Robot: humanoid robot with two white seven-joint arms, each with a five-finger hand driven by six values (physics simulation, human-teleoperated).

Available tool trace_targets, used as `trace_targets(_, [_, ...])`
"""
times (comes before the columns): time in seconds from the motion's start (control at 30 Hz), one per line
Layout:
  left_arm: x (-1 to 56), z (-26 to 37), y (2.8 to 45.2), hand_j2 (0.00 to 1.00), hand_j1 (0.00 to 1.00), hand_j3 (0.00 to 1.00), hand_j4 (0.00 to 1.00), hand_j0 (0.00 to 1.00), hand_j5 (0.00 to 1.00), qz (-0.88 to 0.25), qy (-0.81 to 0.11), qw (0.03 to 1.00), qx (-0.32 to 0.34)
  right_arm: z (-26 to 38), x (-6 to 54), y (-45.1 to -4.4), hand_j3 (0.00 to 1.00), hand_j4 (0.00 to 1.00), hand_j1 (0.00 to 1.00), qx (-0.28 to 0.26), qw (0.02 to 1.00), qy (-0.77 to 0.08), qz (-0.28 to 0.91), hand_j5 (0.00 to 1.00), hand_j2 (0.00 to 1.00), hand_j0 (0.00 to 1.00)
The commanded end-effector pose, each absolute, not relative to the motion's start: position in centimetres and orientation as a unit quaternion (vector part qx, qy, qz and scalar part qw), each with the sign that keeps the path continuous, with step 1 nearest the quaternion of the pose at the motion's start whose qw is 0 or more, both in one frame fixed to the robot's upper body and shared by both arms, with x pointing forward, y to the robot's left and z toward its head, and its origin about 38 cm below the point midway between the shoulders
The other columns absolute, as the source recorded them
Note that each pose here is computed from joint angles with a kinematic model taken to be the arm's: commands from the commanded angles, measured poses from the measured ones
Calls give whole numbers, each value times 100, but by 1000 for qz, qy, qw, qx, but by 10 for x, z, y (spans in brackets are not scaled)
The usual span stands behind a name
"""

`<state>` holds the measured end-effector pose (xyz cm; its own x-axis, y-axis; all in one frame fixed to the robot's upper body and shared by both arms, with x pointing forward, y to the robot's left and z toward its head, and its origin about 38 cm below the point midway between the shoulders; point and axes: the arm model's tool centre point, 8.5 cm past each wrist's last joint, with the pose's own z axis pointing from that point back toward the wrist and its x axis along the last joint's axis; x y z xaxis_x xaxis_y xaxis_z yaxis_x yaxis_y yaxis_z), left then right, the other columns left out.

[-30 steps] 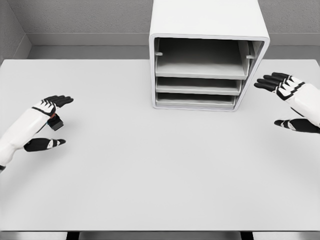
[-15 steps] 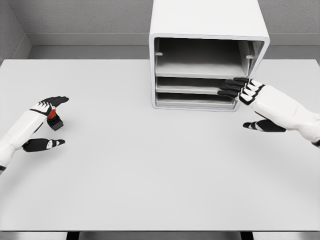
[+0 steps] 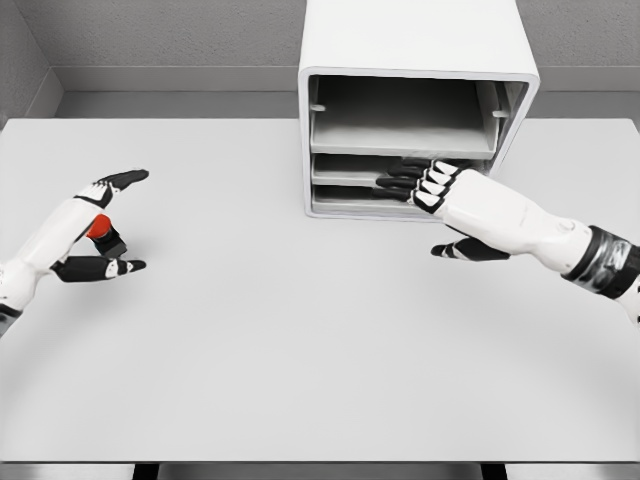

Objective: Slide open multi-storey tabletop storage cabinets and put open load switch and slide close multi-storey tabletop storage cabinets

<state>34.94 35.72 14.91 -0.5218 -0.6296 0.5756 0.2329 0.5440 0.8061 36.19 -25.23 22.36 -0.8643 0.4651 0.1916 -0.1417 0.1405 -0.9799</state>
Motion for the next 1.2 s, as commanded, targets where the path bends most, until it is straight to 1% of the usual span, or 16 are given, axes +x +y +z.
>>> trace_targets(0.0, [351, 140, 360, 100, 100, 100, 100, 100, 100, -464, -718, 506, 113, 218, 362, -246, 100, 100, 100, -99, 239, -707, 658, 100, 100, 100])
trace_targets(0.03, [352, 138, 362, 100, 100, 100, 100, 100, 100, -455, -720, 515, 100, 218, 362, -245, 100, 100, 100, -99, 238, -705, 660, 100, 100, 100])
trace_targets(0.07, [352, 133, 367, 100, 100, 100, 100, 100, 100, -446, -714, 535, 71, 220, 363, -245, 100, 100, 100, -100, 237, -703, 663, 100, 100, 100])
trace_targets(0.23, [366, 130, 379, 100, 100, 100, 100, 100, 100, -410, -698, 586, 29, 226, 371, -244, 100, 100, 100, -104, 236, -714, 650, 100, 100, 100])
trace_targets(0.3, [377, 135, 384, 100, 100, 100, 100, 100, 100, -398, -699, 594, 31, 226, 375, -244, 100, 100, 100, -107, 240, -716, 647, 100, 100, 100])
trace_targets(0.47, [380, 129, 384, 100, 100, 100, 100, 100, 100, -408, -686, 601, 28, 225, 393, -246, 99, 99, 99, -113, 254, -719, 636, 99, 99, 99])
trace_targets(0.5, [379, 129, 385, 100, 100, 100, 100, 100, 100, -412, -684, 601, 31, 226, 396, -248, 90, 90, 90, -115, 256, -719, 636, 90, 90, 90])
trace_targets(0.53, [379, 134, 391, 100, 100, 100, 100, 100, 100, -420, -681, 598, 38, 227, 397, -249, 86, 86, 86, -116, 257, -720, 634, 86, 86, 86])
trace_targets(0.57, [379, 138, 393, 100, 100, 100, 100, 100, 100, -425, -680, 596, 43, 230, 400, -250, 80, 80, 80, -120, 257, -721, 633, 80, 80, 80])
trace_targets(0.6, [379, 141, 400, 100, 100, 100, 100, 100, 100, -438, -670, 597, 52, 230, 402, -250, 79, 79, 79, -121, 258, -720, 632, 79, 79, 79])
trace_targets(0.77, [376, 143, 408, 100, 100, 100, 100, 100, 100, -497, -629, 594, 66, 233, 405, -250, 79, 79, 79, -123, 258, -723, 629, 79, 79, 79])
trace_targets(0.9, [382, 156, 402, 100, 100, 100, 100, 100, 100, -511, -634, 576, 79, 233, 413, -243, 79, 79, 79, -120, 261, -732, 618, 79, 79, 79])
trace_targets(0.97, [390, 166, 401, 100, 100, 100, 100, 100, 100, -525, -630, 564, 100, 231, 419, -243, 79, 79, 79, -119, 267, -732, 615, 79, 79, 79])
trace_targets(1.17, [396, 157, 393, 100, 100, 100, 100, 100, 100, -568, -594, 556, 123, 227, 434, -246, 79, 79, 79, -120, 287, -731, 608, 79, 79, 79])
